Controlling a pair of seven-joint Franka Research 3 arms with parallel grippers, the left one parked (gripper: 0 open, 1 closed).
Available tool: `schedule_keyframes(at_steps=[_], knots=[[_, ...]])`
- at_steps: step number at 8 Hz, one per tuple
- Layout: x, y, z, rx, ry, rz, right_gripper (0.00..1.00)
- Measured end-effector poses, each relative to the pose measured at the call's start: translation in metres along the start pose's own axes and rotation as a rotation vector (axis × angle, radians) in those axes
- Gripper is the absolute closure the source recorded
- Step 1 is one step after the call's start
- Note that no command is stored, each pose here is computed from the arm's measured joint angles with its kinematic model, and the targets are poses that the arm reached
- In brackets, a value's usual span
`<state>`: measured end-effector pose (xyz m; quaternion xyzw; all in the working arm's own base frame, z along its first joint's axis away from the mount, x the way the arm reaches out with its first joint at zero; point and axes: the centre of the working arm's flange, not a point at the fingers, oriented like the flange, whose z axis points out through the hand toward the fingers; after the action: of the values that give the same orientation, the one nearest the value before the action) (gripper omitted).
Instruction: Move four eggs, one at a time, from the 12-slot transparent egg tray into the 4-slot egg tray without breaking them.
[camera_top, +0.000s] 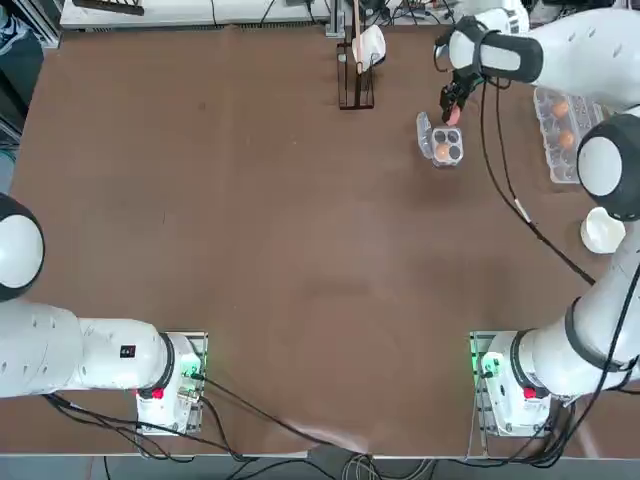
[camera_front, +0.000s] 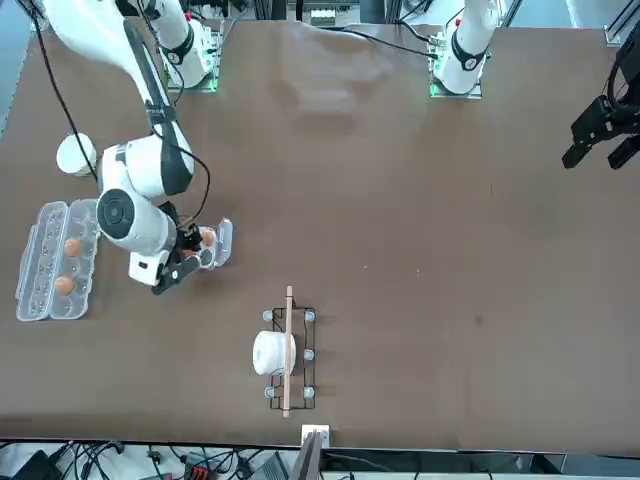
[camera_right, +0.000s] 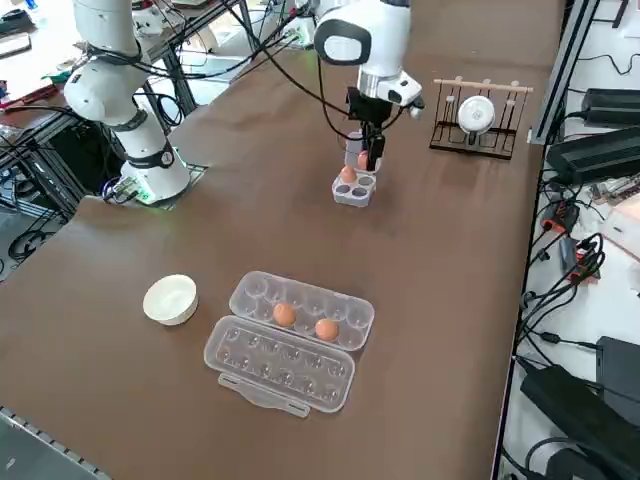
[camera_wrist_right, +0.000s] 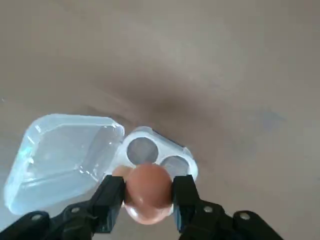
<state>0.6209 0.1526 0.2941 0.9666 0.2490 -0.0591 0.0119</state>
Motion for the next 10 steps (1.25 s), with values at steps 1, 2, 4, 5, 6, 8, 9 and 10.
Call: schedule_keyframes(at_steps=[1, 2, 4, 5, 6, 8, 9, 10], knots=[[0.002, -0.008, 0.002, -0.002, 0.004, 0.013, 0.43], [0.002, -0.013, 0.004, -0.004, 0.007, 0.018, 0.43], [-0.003, -0.013, 0.018, -0.007, 0.023, 0.021, 0.43], [-0.006, -0.014, 0.029, -0.008, 0.032, 0.021, 0.43], [-0.010, -0.015, 0.038, -0.008, 0.032, 0.021, 0.43], [-0.012, -0.015, 0.043, -0.007, 0.031, 0.021, 0.43], [-0.012, -0.015, 0.043, -0.008, 0.032, 0.022, 0.43], [-0.012, -0.015, 0.044, -0.007, 0.031, 0.023, 0.43]])
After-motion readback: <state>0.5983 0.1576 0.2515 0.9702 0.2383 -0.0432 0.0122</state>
